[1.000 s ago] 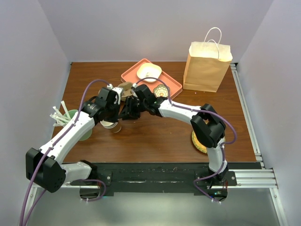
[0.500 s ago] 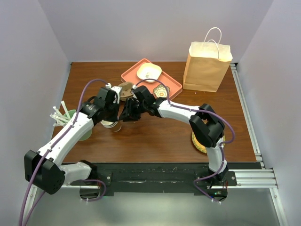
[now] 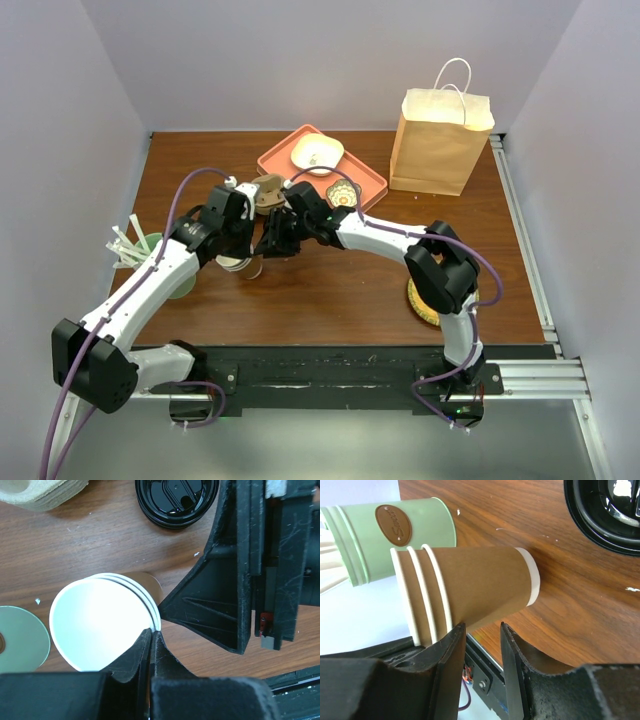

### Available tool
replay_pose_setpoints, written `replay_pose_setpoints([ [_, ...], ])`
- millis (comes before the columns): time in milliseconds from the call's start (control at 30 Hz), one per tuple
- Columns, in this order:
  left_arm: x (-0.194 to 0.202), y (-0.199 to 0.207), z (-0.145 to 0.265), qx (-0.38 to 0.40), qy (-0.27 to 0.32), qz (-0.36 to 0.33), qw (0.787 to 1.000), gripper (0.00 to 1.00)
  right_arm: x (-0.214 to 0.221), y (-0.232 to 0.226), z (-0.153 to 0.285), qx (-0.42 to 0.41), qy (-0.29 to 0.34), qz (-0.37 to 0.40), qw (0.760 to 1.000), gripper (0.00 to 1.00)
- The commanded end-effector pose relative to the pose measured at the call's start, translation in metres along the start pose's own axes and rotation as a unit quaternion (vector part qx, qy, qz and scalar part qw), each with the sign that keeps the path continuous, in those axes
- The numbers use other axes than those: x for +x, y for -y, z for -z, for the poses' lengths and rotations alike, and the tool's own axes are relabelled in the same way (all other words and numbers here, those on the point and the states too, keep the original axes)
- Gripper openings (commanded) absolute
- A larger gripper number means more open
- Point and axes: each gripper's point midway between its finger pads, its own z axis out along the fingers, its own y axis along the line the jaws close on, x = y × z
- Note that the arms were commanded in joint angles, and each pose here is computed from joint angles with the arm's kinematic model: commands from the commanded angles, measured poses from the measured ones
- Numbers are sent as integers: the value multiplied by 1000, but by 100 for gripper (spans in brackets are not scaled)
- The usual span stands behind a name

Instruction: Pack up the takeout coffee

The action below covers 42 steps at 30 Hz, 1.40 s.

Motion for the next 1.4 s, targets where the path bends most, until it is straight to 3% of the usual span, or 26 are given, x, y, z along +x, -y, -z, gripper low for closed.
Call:
replay_pose_setpoints([
  [0,-9,3,0,5,25,6,1000,0,-16,-38,27,-32,38,23,998,38],
  [800,-7,5,-1,14,25,6,1000,0,-20,-57,30,-74,38,24,996,35],
  [1367,-22,13,5,29,43,18,998,0,-7,-28,10,-42,20,11,999,34],
])
